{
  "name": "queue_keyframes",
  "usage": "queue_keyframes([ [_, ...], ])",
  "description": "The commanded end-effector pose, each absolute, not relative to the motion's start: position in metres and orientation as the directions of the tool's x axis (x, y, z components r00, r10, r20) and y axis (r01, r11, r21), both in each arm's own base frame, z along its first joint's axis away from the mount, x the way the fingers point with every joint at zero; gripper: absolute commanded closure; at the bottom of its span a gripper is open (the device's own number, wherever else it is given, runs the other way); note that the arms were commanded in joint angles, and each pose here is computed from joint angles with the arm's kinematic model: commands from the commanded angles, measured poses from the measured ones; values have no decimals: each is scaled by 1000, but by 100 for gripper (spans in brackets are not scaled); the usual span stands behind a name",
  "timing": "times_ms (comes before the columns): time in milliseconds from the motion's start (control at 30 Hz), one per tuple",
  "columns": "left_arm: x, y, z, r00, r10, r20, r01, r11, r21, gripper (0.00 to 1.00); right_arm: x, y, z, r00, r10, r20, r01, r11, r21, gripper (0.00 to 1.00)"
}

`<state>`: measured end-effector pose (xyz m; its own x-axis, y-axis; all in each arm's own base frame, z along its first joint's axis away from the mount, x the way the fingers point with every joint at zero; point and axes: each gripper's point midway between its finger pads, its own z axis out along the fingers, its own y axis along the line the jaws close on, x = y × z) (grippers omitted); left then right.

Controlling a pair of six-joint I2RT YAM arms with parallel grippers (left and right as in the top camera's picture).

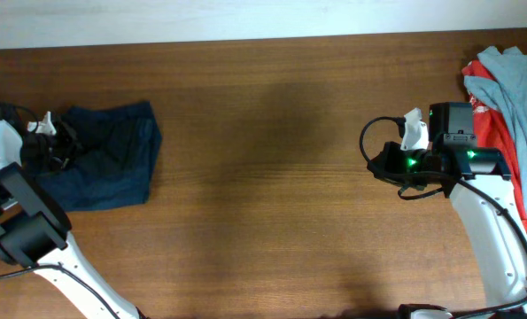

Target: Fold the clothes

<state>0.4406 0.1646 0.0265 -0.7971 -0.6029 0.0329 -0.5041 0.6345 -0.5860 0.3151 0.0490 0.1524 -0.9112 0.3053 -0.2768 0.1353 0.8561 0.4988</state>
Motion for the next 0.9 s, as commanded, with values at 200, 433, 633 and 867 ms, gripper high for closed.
queue_keyframes([
  [200,425,207,84,-783,-609,-125,-421,668,-613,73,316,46,153,-909,303,-285,135,863,487,94],
  [433,411,200,154,-774,-589,-232,-368,717,-592,39,316,47,153,-910,303,-284,135,862,488,94],
  [633,389,209,199,-752,-568,-335,-400,796,-454,26,316,46,152,-910,303,-284,135,863,487,94],
  [867,381,219,201,-756,-547,-360,-443,832,-333,67,316,46,152,-910,303,-284,135,863,487,94],
])
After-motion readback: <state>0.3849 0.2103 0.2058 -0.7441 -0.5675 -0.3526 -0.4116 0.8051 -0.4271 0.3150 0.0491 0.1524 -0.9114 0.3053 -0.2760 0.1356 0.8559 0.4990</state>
